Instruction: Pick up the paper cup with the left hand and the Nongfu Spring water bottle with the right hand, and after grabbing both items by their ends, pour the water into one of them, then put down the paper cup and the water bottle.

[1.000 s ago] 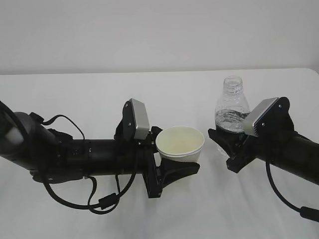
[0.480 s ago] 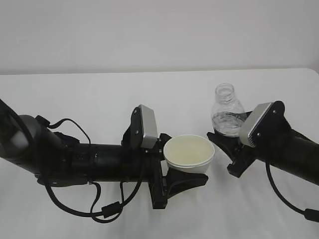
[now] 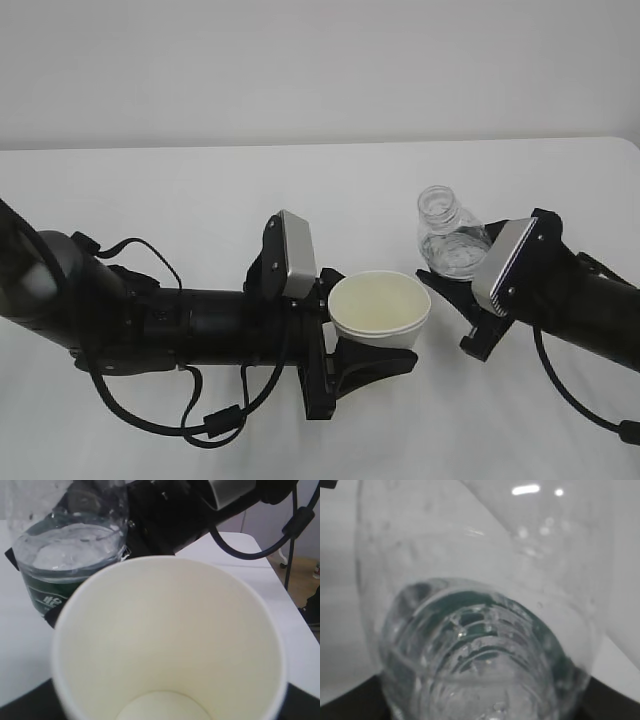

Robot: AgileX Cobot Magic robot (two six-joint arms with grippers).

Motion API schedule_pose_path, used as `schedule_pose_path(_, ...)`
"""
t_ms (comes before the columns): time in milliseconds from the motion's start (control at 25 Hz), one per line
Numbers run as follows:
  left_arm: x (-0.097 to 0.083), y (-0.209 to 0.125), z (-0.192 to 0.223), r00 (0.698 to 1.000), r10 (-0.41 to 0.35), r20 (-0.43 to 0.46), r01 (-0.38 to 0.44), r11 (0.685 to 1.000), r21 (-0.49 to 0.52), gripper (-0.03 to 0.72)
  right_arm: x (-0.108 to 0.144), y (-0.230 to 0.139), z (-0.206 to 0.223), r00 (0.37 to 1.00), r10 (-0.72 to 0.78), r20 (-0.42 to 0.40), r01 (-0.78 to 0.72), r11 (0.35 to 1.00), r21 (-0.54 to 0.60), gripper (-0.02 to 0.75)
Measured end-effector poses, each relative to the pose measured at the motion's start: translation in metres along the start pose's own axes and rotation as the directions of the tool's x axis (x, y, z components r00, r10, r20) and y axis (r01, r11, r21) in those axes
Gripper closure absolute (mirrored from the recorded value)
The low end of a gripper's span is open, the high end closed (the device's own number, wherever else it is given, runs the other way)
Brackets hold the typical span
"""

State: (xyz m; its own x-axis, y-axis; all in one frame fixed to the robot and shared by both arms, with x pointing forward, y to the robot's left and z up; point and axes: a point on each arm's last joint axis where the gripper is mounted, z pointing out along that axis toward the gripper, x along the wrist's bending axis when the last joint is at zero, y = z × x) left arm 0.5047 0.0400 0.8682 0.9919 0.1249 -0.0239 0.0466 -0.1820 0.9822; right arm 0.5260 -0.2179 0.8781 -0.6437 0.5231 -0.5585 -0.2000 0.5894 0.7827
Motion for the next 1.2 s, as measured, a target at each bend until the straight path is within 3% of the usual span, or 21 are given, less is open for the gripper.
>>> schedule_pose_path(560, 0.000, 0.000, 0.000, 1.000, 0.000, 0.000, 0.000, 1.000, 0.000, 0.214, 0.000, 0.000, 0.000, 0.990, -0.139, 0.001, 0.139, 0.990, 0.001, 0.300)
schedule_pose_path(1200, 0.000, 0.000, 0.000, 1.000, 0.000, 0.000, 0.000, 1.000, 0.000, 0.214, -0.018, 0.007, 0.012, 0.966, -0.252, 0.055, 0.254, 0.967, -0.031, 0.300)
